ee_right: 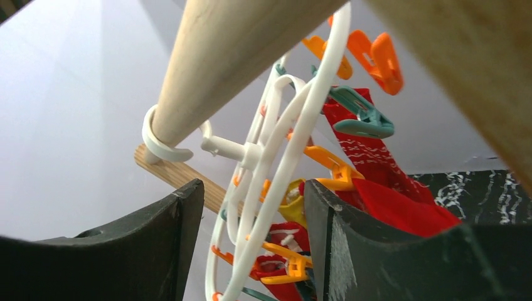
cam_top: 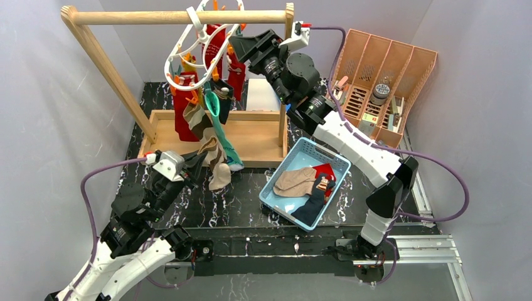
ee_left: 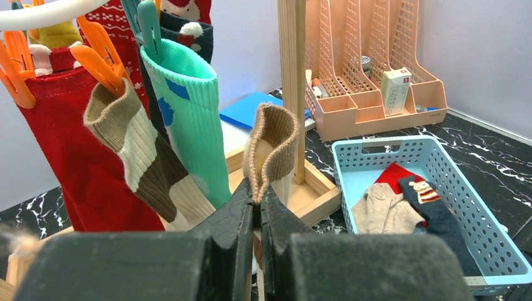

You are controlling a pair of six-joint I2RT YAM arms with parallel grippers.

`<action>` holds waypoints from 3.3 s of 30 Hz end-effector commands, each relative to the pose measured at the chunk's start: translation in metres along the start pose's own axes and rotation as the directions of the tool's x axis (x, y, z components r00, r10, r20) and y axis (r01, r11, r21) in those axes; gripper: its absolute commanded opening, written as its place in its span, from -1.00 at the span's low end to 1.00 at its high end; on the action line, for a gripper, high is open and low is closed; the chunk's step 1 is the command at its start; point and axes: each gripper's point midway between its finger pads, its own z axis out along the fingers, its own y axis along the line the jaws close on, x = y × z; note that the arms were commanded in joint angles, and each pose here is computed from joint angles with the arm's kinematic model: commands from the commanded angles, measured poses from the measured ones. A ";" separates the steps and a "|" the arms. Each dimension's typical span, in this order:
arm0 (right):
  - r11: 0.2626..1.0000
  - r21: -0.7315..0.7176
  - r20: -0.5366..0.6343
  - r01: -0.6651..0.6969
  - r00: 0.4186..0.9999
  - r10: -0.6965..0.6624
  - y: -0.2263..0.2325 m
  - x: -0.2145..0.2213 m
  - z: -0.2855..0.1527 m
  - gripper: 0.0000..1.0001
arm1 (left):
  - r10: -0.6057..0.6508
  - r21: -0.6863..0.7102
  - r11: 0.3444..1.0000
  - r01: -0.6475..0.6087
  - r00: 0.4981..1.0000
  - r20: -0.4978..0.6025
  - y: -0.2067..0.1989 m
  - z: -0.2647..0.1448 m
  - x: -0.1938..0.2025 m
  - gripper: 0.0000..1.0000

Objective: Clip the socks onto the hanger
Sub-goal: Adjust the hanger on the clothesline.

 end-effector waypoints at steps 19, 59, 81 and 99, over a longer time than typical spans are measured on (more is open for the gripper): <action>0.978 -0.042 -0.047 -0.205 0.978 0.203 0.013 0.035 -0.016 0.32 | 0.041 -0.047 0.998 -0.040 0.999 0.020 0.018 -0.037 -0.014 -1.00; 0.889 0.117 -0.294 0.442 0.871 -0.394 -0.076 -0.050 -0.182 0.69 | -0.303 0.289 0.885 0.364 0.924 -0.234 -0.078 0.054 -0.056 -1.00; 0.944 -0.318 -0.160 0.091 0.976 -0.149 0.079 -0.035 -0.107 0.52 | -0.254 -0.387 0.900 0.199 0.963 -0.095 0.046 0.052 -0.026 -1.00; 0.995 -0.070 0.050 -0.072 0.996 0.075 0.060 0.018 -0.025 0.54 | -0.177 -0.578 0.809 0.106 0.982 -0.068 0.085 0.030 -0.018 -1.00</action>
